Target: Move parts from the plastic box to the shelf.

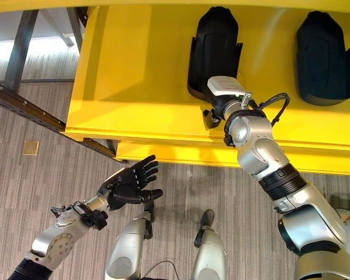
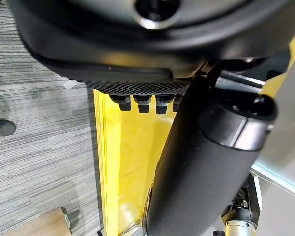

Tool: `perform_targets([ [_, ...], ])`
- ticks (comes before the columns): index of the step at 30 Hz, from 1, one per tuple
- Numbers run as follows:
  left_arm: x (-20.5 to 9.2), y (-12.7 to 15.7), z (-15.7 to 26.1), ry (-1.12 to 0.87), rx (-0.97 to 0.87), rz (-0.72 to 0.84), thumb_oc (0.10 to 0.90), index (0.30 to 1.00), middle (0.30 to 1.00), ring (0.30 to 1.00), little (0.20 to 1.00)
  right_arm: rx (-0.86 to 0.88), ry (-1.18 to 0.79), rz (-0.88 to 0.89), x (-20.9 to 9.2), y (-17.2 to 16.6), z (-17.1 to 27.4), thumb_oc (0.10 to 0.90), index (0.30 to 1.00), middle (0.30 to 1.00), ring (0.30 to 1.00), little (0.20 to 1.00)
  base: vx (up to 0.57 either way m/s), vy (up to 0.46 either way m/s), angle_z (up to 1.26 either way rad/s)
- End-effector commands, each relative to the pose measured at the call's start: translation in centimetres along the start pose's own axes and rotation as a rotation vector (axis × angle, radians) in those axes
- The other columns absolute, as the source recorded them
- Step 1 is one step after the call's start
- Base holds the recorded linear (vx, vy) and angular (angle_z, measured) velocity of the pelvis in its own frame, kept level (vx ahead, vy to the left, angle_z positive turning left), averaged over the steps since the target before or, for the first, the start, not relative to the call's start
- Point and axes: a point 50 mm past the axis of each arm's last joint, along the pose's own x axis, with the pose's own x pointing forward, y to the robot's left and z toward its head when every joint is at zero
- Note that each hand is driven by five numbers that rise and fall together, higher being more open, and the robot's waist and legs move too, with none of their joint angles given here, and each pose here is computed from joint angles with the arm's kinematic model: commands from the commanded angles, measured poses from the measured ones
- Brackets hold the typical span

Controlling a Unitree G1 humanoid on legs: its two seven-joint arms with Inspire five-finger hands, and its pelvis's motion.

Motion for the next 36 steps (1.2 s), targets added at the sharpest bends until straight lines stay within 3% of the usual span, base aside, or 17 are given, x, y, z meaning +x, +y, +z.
perform_targets([
  [1, -0.4, -2.7, 3.3, -0.174, 0.068, -0.142, 0.900, 1.000, 1.000, 1.000, 1.000, -0.051, -0.084, -0.308, -1.2, -5.7, 0.7, 0.900, 1.000, 1.000, 1.000, 1.000, 0.00, 0.000, 0.00],
  [7, -0.3, -2.7, 3.4, -0.186, 0.062, -0.131, 0.900, 1.000, 1.000, 1.000, 1.000, 0.007, -0.146, -0.499, -1.9, -8.3, 2.0, 0.900, 1.000, 1.000, 1.000, 1.000, 0.00, 0.031, -0.02],
  [27, -0.7, -3.0, 3.3, -0.189, 0.037, -0.144, 0.900, 1.000, 1.000, 1.000, 1.000, -0.001, -0.103, -0.558, -2.1, -10.7, 1.2, 0.900, 1.000, 1.000, 1.000, 1.000, 0.00, 0.014, 0.00],
  [32, -0.7, -3.1, 3.3, -0.192, 0.029, -0.138, 0.900, 1.000, 1.000, 1.000, 1.000, 0.102, -0.227, -0.719, -2.8, -11.8, 2.3, 0.900, 1.000, 1.000, 1.000, 1.000, 0.00, 0.000, 0.00],
  [36, -0.6, -3.4, 3.3, -0.194, 0.020, -0.135, 0.900, 1.000, 1.000, 1.000, 1.000, 0.305, -0.380, -0.909, -4.5, -13.2, 4.1, 0.900, 1.000, 1.000, 1.000, 1.000, 0.01, 0.025, -0.02],
])
